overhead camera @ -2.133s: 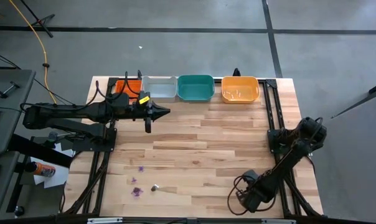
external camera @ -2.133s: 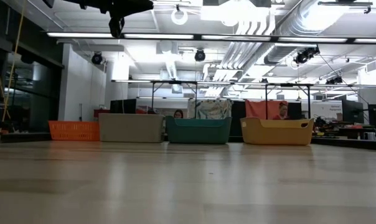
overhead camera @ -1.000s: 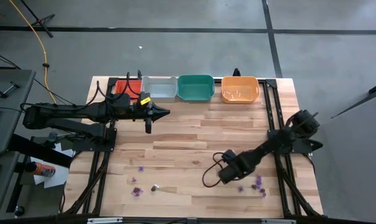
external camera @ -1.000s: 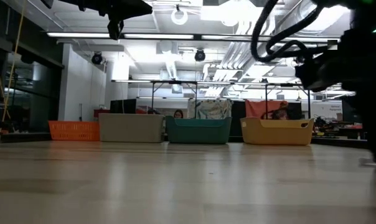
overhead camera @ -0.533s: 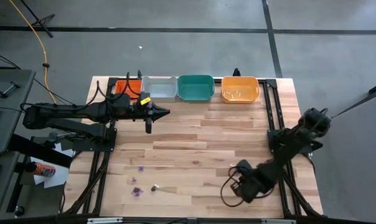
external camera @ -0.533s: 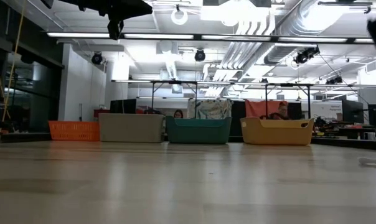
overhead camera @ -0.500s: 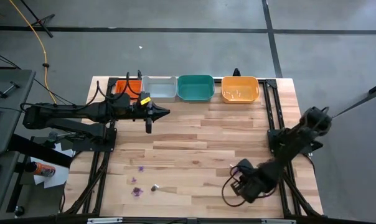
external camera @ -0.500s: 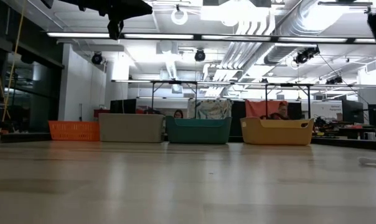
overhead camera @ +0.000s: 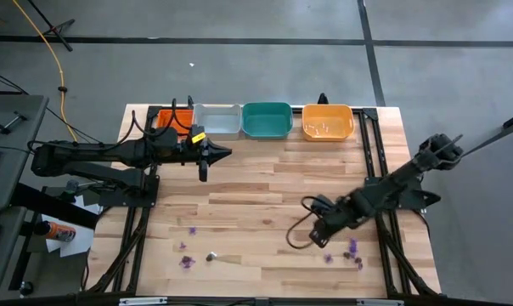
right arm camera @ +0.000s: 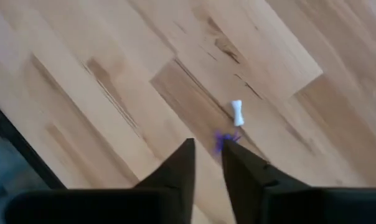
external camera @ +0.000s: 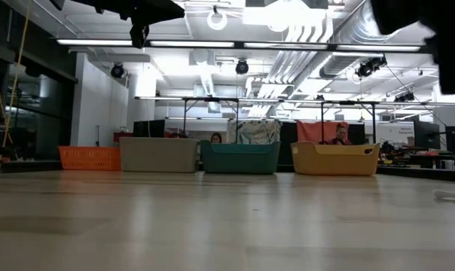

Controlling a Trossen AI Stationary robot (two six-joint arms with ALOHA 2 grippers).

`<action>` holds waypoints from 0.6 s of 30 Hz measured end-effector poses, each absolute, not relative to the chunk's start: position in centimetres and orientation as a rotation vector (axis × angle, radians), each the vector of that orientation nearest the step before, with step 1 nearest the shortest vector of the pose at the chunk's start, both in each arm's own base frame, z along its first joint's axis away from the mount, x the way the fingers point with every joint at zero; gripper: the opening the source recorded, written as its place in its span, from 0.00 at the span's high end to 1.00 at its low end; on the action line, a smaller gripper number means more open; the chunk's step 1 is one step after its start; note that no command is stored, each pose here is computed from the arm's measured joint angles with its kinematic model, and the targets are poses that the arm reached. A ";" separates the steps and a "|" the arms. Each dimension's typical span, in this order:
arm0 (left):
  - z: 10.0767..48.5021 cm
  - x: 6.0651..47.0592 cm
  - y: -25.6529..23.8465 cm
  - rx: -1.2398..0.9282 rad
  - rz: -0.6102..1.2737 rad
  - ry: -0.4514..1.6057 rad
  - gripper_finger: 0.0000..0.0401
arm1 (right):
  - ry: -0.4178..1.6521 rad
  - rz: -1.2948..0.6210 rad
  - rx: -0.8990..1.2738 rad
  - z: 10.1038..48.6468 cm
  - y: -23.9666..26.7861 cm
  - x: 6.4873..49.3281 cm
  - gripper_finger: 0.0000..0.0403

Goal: Sort Halloween decoration
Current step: Put the white bone into the yellow bin

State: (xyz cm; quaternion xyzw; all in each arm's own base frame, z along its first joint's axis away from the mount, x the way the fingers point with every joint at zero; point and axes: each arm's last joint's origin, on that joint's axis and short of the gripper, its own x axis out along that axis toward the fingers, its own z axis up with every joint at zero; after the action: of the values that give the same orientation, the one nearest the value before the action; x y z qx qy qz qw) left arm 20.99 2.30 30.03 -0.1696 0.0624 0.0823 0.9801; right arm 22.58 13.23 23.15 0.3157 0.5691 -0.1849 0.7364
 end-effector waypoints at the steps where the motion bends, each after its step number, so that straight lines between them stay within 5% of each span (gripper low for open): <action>1: 30.0 21.0 2.3 -0.342 0.166 0.126 1.00 | 1.280 -0.382 0.672 22.8 12.8 23.0 0.78; 8: 30.0 21.0 2.3 -0.342 0.166 0.126 1.00 | 1.472 -0.347 0.616 19.8 10.6 25.3 0.60; 18: 30.0 21.0 2.3 -0.342 0.166 0.126 1.00 | 1.584 -0.356 0.528 16.3 10.8 26.5 0.57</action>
State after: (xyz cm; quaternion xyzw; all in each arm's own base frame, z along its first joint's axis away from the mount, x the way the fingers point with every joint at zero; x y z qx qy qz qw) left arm 20.99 2.30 30.03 -0.1698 0.0624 0.0824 0.9800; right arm 26.49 10.84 16.30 0.2333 0.6993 -0.1573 0.6572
